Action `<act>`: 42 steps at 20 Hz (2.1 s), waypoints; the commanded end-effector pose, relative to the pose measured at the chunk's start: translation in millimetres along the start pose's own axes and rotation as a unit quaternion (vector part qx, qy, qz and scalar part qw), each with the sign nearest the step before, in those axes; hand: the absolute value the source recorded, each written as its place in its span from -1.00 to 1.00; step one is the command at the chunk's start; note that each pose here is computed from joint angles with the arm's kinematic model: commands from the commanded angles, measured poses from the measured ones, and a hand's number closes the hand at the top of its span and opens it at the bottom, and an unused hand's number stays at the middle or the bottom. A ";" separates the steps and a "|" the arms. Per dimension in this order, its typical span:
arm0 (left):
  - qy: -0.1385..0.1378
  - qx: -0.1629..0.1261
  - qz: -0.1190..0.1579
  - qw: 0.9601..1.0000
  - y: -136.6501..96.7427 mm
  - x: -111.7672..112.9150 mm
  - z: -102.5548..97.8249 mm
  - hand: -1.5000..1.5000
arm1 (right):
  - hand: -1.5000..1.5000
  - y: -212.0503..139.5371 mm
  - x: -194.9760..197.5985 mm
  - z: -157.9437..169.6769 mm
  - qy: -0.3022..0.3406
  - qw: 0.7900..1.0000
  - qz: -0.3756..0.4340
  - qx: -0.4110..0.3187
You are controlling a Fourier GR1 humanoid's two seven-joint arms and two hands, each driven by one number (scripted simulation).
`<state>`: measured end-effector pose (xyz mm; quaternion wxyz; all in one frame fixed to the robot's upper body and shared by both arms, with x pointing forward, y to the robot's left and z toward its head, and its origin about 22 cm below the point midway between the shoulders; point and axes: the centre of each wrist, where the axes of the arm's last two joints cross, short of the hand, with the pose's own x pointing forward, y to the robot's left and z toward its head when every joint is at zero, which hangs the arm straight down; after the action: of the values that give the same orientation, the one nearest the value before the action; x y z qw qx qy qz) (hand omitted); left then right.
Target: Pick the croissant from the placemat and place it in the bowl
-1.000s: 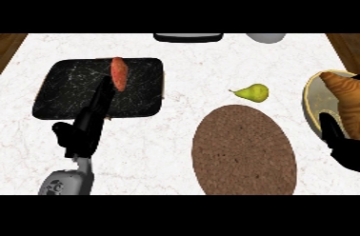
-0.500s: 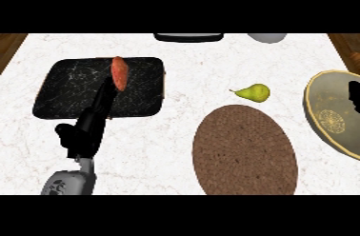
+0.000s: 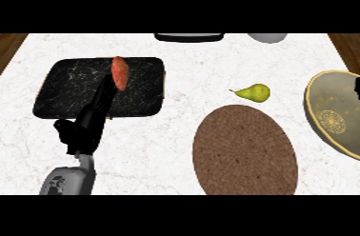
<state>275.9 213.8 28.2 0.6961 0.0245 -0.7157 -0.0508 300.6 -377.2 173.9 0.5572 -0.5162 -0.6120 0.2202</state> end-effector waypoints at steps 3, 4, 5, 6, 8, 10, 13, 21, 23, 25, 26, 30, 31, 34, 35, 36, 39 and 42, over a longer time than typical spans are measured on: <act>-0.005 0.003 -0.001 1.000 -4.9 -13.4 5.3 0.00 | 1.00 24.5 -68.6 -9.6 0.032 0.998 0.013 0.056; -0.008 0.003 -0.009 1.000 -0.2 2.5 0.3 0.00 | 1.00 36.0 -77.7 -6.4 0.037 0.996 -0.015 0.083; -0.008 0.001 -0.008 1.000 6.4 -0.4 -2.3 0.00 | 1.00 30.2 -77.3 -10.2 0.062 0.994 -0.066 0.069; 0.000 0.009 -0.009 1.000 8.1 -3.5 -1.8 0.00 | 1.00 34.3 -84.6 -15.4 0.068 0.993 -0.061 0.079; 0.001 0.007 -0.003 1.000 -7.4 -4.9 6.8 0.00 | -1.00 28.7 -87.9 -21.8 0.067 0.987 -0.074 0.127; -0.006 0.002 -0.008 1.000 4.3 6.4 2.4 0.00 | -1.00 42.7 -93.5 -10.9 0.044 0.981 -0.110 0.153; 0.003 0.005 -0.001 1.000 5.0 -6.6 1.3 0.00 | -1.00 49.5 -115.9 1.7 0.014 0.980 -0.151 0.128; 0.012 0.003 0.002 1.000 1.2 10.4 0.3 0.00 | -1.00 21.7 -112.4 -14.2 -0.025 0.968 -0.251 0.018; 0.001 0.013 0.003 1.000 5.0 0.7 -3.4 0.00 | -1.00 14.8 -84.6 -12.6 -0.014 0.961 -0.276 0.006; 0.001 0.001 0.003 1.000 17.7 -1.0 5.9 0.00 | -1.00 -4.8 -100.5 -10.2 0.010 0.956 -0.294 0.010; -0.001 0.007 -0.010 1.000 21.1 2.5 6.4 0.00 | -1.00 -34.1 -122.1 -8.5 0.012 0.953 -0.303 -0.003; 0.011 0.013 -0.003 1.000 5.9 -1.3 6.8 0.00 | -1.00 -39.3 -130.3 17.9 0.028 0.939 -0.342 0.022; 0.008 0.009 -0.003 1.000 0.1 0.5 5.4 0.00 | -1.00 -38.3 -142.8 17.4 0.027 0.930 -0.366 0.010; 0.002 0.009 0.002 1.000 -13.8 4.3 12.7 0.00 | -1.00 -39.2 -165.6 32.2 0.034 0.925 -0.376 0.029; 0.006 -0.003 -0.004 1.000 12.6 5.1 4.1 0.00 | -1.00 -65.4 -176.5 35.4 0.022 0.923 -0.383 0.021; 0.002 0.003 0.002 1.000 -0.6 11.2 9.7 0.00 | -1.00 -63.3 -168.7 18.3 0.024 0.917 -0.397 0.022; -0.005 0.004 -0.002 1.000 17.6 9.8 -1.2 0.00 | -1.00 -52.7 -177.7 43.8 0.010 0.912 -0.408 0.050; -0.002 0.010 -0.010 1.000 23.9 4.3 10.2 0.00 | -1.00 -75.3 -197.6 67.8 -0.004 0.912 -0.405 0.065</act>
<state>269.9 222.5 29.5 0.6978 0.0311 -0.7139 -0.0490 207.0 -545.2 125.0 0.6306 -0.2021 -0.7493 0.0041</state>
